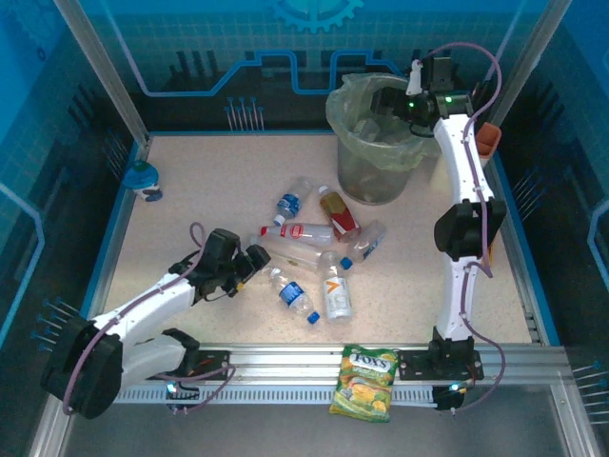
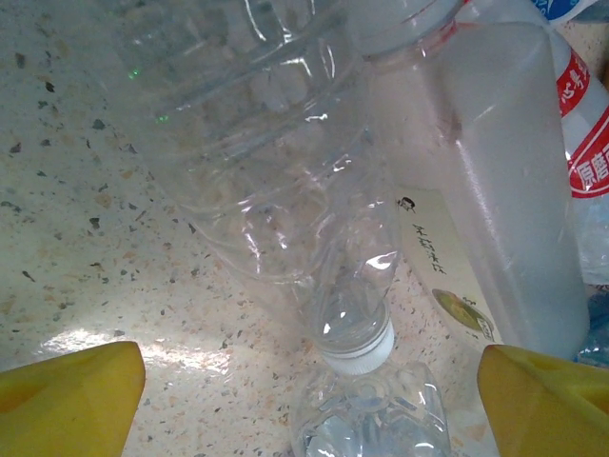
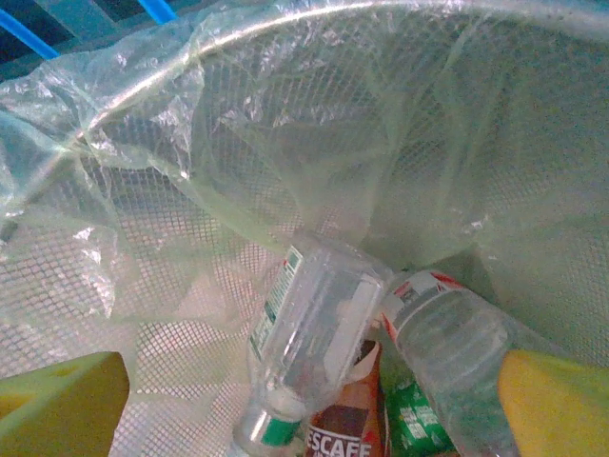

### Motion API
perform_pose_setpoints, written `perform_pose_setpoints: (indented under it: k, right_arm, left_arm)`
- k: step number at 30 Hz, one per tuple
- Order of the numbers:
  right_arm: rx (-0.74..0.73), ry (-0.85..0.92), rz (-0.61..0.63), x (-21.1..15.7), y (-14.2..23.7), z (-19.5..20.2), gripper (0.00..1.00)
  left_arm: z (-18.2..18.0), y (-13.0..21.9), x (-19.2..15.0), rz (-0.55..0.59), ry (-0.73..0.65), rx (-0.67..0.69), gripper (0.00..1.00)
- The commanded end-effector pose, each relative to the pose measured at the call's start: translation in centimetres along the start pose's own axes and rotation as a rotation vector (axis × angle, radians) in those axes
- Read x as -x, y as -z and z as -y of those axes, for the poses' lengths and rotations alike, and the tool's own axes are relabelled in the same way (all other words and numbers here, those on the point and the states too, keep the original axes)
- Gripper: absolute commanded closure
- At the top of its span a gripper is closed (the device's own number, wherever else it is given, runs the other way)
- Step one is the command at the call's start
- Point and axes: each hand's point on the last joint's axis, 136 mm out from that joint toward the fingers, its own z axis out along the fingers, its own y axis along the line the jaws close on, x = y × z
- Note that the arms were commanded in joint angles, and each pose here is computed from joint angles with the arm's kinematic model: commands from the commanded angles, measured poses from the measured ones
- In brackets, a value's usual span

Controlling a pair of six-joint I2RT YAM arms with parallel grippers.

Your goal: Put the plastic bottles in the bin

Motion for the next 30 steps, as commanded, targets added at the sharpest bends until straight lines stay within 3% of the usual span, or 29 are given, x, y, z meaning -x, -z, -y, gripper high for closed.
perform_pose_setpoints:
  k: [1, 8, 15, 30]
  right_arm:
    - [0.020, 0.027, 0.054, 1.8, 5.5, -1.1, 0.00]
    - [0.066, 0.042, 0.086, 1.6, 10.5, -2.6, 0.00]
    - [0.115, 0.049, 0.123, 0.4, 15.3, -4.3, 0.00]
    - [0.221, 0.024, 0.142, -4.4, 21.1, -6.3, 0.00]
  left_arm:
    - [-0.3, -0.5, 0.0, 0.011, 0.025, 0.004, 0.09]
    - [0.0, -1.8, 0.7, 0.027, 0.061, 0.006, 0.12]
    - [-1.1, -3.5, 1.1, 0.048, 0.131, 0.039, 0.22]
    - [-2.5, -2.9, 1.7, 0.103, 0.133, 0.090, 0.61]
